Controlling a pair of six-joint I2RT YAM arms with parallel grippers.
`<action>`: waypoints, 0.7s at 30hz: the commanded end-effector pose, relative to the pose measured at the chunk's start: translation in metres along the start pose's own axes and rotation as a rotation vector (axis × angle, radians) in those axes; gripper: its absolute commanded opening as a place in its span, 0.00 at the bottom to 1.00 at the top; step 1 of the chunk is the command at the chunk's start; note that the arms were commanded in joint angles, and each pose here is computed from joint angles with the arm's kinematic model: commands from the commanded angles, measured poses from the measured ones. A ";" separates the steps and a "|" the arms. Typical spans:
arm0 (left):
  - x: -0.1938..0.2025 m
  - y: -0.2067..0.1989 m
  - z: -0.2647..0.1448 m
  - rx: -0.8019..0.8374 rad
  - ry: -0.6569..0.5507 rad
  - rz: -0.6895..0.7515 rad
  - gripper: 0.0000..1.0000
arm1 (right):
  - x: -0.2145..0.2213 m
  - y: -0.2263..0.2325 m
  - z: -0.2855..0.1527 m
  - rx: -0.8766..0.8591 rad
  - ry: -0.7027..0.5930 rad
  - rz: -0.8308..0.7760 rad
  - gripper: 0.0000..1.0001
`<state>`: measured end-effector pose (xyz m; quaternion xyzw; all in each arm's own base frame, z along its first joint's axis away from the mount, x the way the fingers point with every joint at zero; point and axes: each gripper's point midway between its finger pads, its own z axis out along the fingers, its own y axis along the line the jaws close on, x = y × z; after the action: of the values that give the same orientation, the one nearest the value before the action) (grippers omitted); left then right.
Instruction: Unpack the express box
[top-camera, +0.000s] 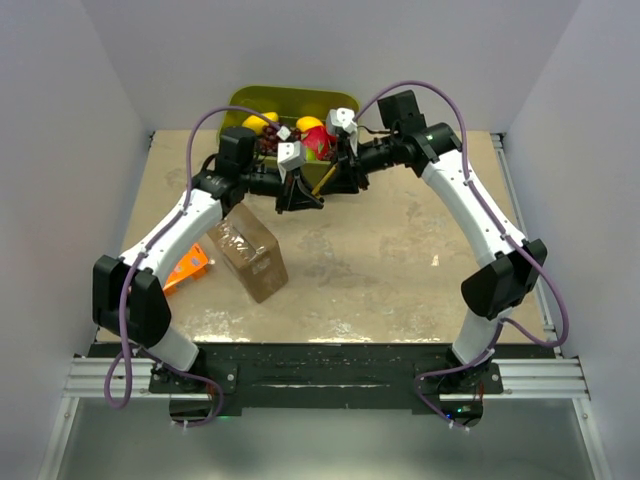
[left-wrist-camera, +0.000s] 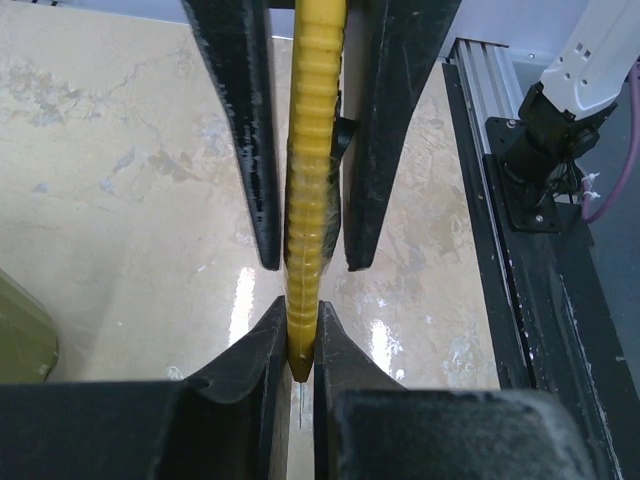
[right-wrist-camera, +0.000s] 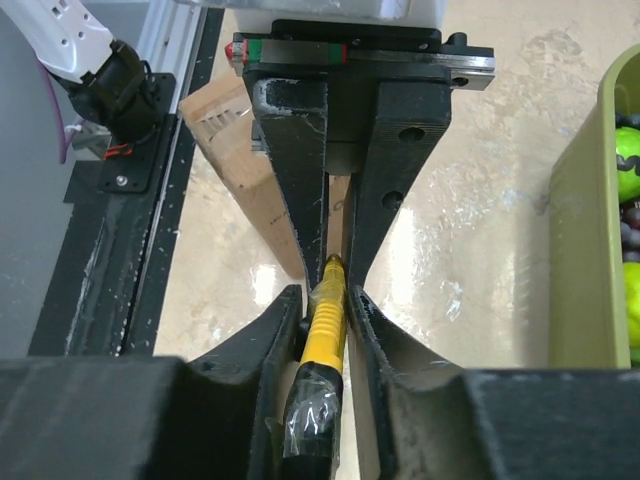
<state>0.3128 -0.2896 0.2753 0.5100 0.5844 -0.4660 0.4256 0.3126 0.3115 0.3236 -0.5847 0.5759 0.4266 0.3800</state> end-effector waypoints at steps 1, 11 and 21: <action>-0.019 0.004 0.002 -0.002 -0.031 0.074 0.00 | -0.014 0.007 0.004 -0.035 -0.035 -0.009 0.16; -0.032 0.059 -0.025 -0.331 0.060 0.181 0.48 | -0.018 -0.052 -0.030 0.337 -0.101 0.263 0.00; -0.055 0.143 -0.223 -1.000 0.151 0.071 0.60 | -0.004 -0.075 -0.056 0.619 -0.120 0.289 0.00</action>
<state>0.4444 -0.1702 0.3420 0.3929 0.6852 -0.1794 0.5865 0.3935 0.2581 0.3266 -0.3339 0.7434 0.3330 0.4743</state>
